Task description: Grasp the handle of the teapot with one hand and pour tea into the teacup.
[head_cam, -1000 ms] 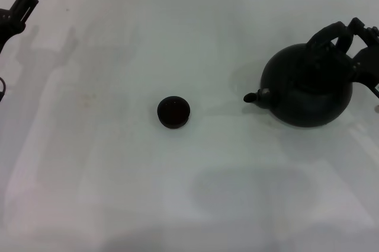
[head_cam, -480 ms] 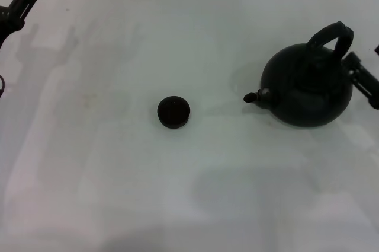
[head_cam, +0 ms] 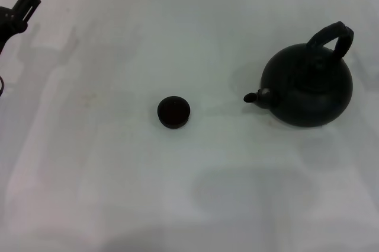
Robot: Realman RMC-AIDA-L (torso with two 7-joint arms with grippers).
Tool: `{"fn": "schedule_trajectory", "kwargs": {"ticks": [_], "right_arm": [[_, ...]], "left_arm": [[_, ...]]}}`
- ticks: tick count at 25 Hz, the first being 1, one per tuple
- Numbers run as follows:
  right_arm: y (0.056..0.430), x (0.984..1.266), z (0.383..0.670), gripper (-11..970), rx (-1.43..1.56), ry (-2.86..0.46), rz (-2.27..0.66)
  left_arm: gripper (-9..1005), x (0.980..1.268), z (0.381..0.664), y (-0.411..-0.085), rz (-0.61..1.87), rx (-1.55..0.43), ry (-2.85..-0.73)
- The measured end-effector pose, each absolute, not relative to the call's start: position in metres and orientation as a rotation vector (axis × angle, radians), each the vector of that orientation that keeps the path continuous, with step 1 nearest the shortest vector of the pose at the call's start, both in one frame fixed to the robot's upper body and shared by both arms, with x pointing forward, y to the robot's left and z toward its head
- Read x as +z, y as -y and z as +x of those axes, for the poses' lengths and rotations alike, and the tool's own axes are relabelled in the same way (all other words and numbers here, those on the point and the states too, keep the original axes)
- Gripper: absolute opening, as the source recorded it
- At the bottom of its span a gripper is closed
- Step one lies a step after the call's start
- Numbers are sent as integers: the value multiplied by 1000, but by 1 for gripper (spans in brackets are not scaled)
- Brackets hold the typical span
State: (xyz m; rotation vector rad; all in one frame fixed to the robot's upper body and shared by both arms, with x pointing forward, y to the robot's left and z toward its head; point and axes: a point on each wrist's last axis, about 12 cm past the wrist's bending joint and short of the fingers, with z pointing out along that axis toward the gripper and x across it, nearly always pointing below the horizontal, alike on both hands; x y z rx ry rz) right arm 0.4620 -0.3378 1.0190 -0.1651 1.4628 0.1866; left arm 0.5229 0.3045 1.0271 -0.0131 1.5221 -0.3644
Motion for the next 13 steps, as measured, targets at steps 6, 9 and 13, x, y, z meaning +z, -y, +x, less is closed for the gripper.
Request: {"fn": "schedule_trajectory", "kwargs": {"ticks": [6, 9, 13], "right_arm": [[340, 1028, 484, 876, 28, -1432, -194], [339, 1028, 486, 876, 9, -1428, -205], [340, 1027, 485, 876, -1, -1436, -205]], "left_arm": [[890, 1027, 523, -303, 24, -329, -1520], [890, 1027, 523, -303, 28, -331, -1522], [890, 1027, 523, -303, 16, -338, -1521]]}}
